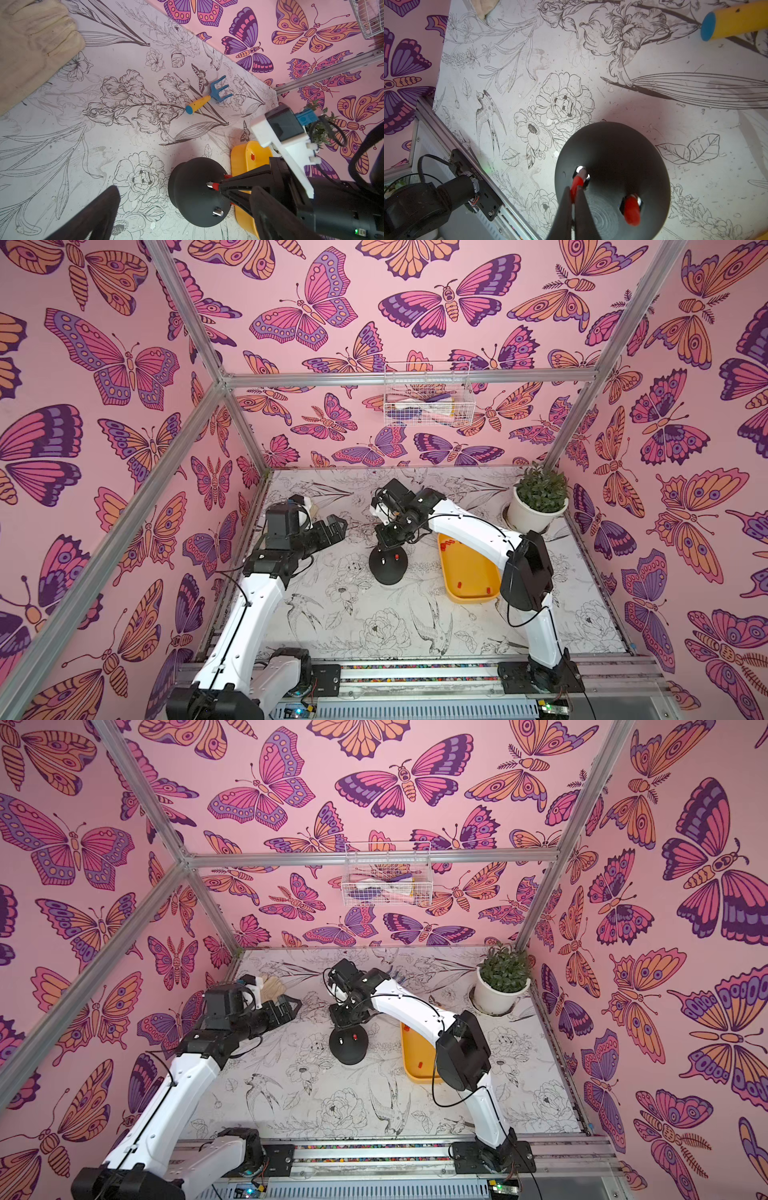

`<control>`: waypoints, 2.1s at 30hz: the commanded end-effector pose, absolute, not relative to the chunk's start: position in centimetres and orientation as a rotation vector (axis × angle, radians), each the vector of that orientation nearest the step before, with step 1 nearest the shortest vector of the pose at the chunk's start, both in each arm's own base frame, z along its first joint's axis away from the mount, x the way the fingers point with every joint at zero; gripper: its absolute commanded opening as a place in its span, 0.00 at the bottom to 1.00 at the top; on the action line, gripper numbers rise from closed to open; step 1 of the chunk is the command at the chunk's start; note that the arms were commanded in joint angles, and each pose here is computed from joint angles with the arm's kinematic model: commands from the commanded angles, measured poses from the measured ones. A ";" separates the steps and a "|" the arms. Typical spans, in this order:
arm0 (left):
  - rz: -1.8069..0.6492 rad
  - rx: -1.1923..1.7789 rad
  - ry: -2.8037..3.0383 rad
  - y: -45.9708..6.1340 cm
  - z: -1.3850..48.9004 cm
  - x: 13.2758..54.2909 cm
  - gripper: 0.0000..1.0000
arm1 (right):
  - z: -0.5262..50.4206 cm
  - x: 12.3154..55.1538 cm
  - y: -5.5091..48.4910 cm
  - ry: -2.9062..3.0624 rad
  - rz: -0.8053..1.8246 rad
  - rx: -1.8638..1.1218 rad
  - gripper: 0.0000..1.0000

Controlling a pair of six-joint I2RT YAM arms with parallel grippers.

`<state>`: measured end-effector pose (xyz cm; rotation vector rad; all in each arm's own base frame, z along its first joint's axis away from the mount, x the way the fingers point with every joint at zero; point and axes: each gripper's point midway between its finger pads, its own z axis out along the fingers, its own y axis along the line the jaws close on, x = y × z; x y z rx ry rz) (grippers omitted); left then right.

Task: Cover the protruding screws with screw protection sleeves
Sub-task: Attach the screw protection sleeve to the screw.

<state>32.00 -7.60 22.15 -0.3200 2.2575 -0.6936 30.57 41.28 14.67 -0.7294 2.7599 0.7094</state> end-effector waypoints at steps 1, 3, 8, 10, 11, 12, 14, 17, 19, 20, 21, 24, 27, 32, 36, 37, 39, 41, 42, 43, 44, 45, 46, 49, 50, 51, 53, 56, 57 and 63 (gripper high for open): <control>-0.712 -0.317 2.259 -7.7 21.7 32.0 1.00 | 14.2 30.2 41.5 2.779 0.701 -0.765 0.07; -0.713 -0.316 2.259 -7.7 21.7 31.9 1.00 | 14.1 30.2 41.6 2.780 0.701 -0.766 0.07; -0.713 -0.316 2.259 -7.7 21.7 32.0 1.00 | 14.0 30.3 41.6 2.783 0.695 -0.764 0.08; -0.712 -0.317 2.260 -7.7 21.7 32.0 1.00 | 14.0 30.2 41.6 2.787 0.692 -0.767 0.08; -0.711 -0.319 2.259 -7.6 21.6 32.0 1.00 | 13.9 30.3 41.5 2.789 0.689 -0.767 0.08; -0.712 -0.318 2.259 -7.6 21.7 32.0 1.00 | 13.9 30.3 41.5 2.792 0.685 -0.767 0.08; -0.712 -0.317 2.259 -7.7 21.7 32.0 1.00 | 13.8 30.2 41.5 2.796 0.681 -0.767 0.08; -0.711 -0.318 2.260 -7.7 21.6 31.9 1.00 | 13.7 30.3 41.5 2.798 0.678 -0.766 0.08; -0.712 -0.318 2.261 -7.7 21.6 31.9 1.00 | 13.7 30.2 41.5 2.800 0.677 -0.767 0.08; -0.711 -0.319 2.261 -7.6 21.6 31.9 1.00 | 13.7 30.3 41.5 2.800 0.676 -0.766 0.08; -0.709 -0.320 2.261 -7.6 21.6 32.0 1.00 | 13.7 30.3 41.5 2.800 0.676 -0.765 0.08; -0.710 -0.320 2.260 -7.6 21.6 32.0 1.00 | 13.6 30.3 41.6 2.801 0.679 -0.767 0.08; -0.710 -0.319 2.259 -7.6 21.6 32.0 1.00 | 13.5 30.3 41.6 2.805 0.679 -0.767 0.08; -0.712 -0.321 2.260 -7.6 21.6 32.0 1.00 | 13.6 30.3 41.6 2.803 0.682 -0.768 0.08; -0.710 -0.322 2.261 -7.6 21.5 32.0 1.00 | 13.4 30.3 41.7 2.807 0.683 -0.769 0.08; -0.711 -0.321 2.262 -7.6 21.5 31.9 1.00 | 13.4 30.3 41.7 2.808 0.682 -0.771 0.08; -0.713 -0.321 2.260 -7.6 21.5 32.0 1.00 | 13.4 30.2 41.7 2.810 0.681 -0.771 0.08; -0.711 -0.322 2.260 -7.6 21.5 32.0 1.00 | 13.3 30.3 41.7 2.810 0.678 -0.769 0.08; -0.711 -0.322 2.259 -7.6 21.6 32.0 1.00 | 13.3 30.3 41.7 2.810 0.679 -0.768 0.08; -0.712 -0.322 2.260 -7.6 21.5 32.0 1.00 | 13.3 30.3 41.7 2.810 0.681 -0.770 0.09; -0.712 -0.323 2.261 -7.6 21.5 32.0 1.00 | 13.3 30.3 41.7 2.810 0.684 -0.769 0.09; -0.711 -0.323 2.260 -7.6 21.5 32.0 1.00 | 13.2 30.3 41.7 2.812 0.682 -0.771 0.09; -0.711 -0.321 2.260 -7.6 21.5 32.0 1.00 | 13.2 30.3 41.7 2.812 0.683 -0.772 0.09; -0.711 -0.322 2.260 -7.6 21.5 32.0 1.00 | 13.1 30.2 41.7 2.814 0.682 -0.771 0.09; -0.712 -0.322 2.259 -7.6 21.5 32.0 1.00 | 13.1 30.3 41.7 2.814 0.682 -0.770 0.09; -0.712 -0.322 2.259 -7.6 21.5 32.0 1.00 | 13.1 30.3 41.7 2.815 0.682 -0.770 0.09; -0.713 -0.325 2.260 -7.6 21.5 32.0 1.00 | 13.0 30.3 41.7 2.817 0.681 -0.770 0.09; -0.713 -0.325 2.259 -7.5 21.5 32.0 1.00 | 13.0 30.2 41.7 2.819 0.682 -0.772 0.09; -0.713 -0.325 2.259 -7.5 21.5 32.0 1.00 | 13.1 30.2 41.8 2.818 0.685 -0.772 0.09; -0.716 -0.323 2.258 -7.6 21.6 32.0 1.00 | 13.1 30.2 41.7 2.816 0.686 -0.771 0.10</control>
